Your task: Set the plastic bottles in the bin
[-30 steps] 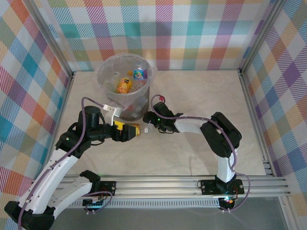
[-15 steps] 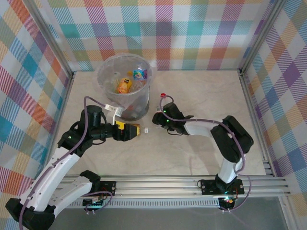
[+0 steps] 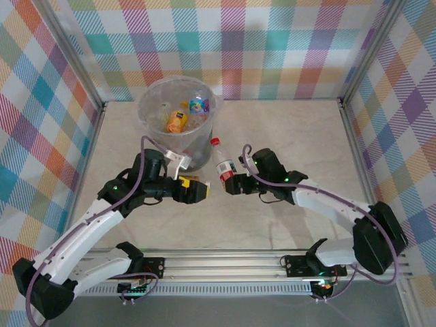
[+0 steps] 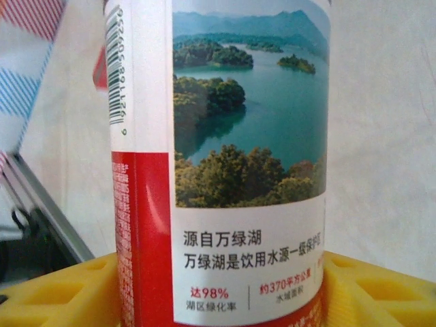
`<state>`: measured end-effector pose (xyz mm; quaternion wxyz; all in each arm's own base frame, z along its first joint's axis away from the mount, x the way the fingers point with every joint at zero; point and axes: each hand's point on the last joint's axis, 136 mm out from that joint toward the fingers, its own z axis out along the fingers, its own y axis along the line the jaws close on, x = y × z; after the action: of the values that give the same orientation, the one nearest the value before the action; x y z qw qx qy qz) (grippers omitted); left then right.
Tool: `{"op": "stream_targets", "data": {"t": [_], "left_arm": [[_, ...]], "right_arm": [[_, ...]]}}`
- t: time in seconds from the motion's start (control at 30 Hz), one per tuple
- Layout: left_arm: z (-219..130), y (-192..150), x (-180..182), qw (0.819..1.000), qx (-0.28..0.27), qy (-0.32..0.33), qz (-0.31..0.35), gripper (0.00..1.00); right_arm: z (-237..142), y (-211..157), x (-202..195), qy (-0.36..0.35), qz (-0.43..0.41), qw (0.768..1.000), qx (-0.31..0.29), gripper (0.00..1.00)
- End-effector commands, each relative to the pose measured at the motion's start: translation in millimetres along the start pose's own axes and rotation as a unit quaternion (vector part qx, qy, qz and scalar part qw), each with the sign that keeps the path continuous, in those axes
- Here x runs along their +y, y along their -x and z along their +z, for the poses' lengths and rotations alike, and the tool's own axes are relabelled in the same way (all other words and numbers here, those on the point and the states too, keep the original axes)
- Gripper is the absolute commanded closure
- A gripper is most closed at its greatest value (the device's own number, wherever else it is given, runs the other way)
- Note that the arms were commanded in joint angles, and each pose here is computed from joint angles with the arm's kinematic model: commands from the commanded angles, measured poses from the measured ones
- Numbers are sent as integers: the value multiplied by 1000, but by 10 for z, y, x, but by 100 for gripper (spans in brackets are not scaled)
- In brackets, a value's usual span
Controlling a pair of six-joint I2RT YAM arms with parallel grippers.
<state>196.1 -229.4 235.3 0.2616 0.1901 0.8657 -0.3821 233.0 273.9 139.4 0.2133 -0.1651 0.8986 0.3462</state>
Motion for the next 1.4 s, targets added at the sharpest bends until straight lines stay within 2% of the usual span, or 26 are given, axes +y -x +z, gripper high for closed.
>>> {"op": "stream_targets", "data": {"t": [0.0, 0.17, 0.37, 0.63, 0.77, 1.03, 1.37], "left_arm": [[-40, 154, -136, 1000, -15, -2, 21, 2], [26, 161, -210, 999, -5, -11, 35, 2], [113, 125, -218, 999, 16, -6, 46, 2], [-81, 225, -281, 997, -2, 9, 76, 1], [-101, 248, -266, 997, -3, 18, 80, 1], [-54, 252, -256, 997, 0, 16, 75, 1], [-60, 226, -247, 997, 4, 18, 74, 1]], "right_arm": [[-200, -412, -90, -24, -33, 996, 85, 35], [-272, -714, -147, -38, -26, 990, 131, 35], [-81, -919, -194, -60, -27, 984, 164, 34], [100, -1170, -328, -104, -52, 970, 212, 34], [145, -1215, -375, -122, -59, 967, 216, 33], [50, -1227, -526, -170, -61, 961, 209, 20], [-173, -1387, -705, -233, -17, 945, 231, 2]]}}
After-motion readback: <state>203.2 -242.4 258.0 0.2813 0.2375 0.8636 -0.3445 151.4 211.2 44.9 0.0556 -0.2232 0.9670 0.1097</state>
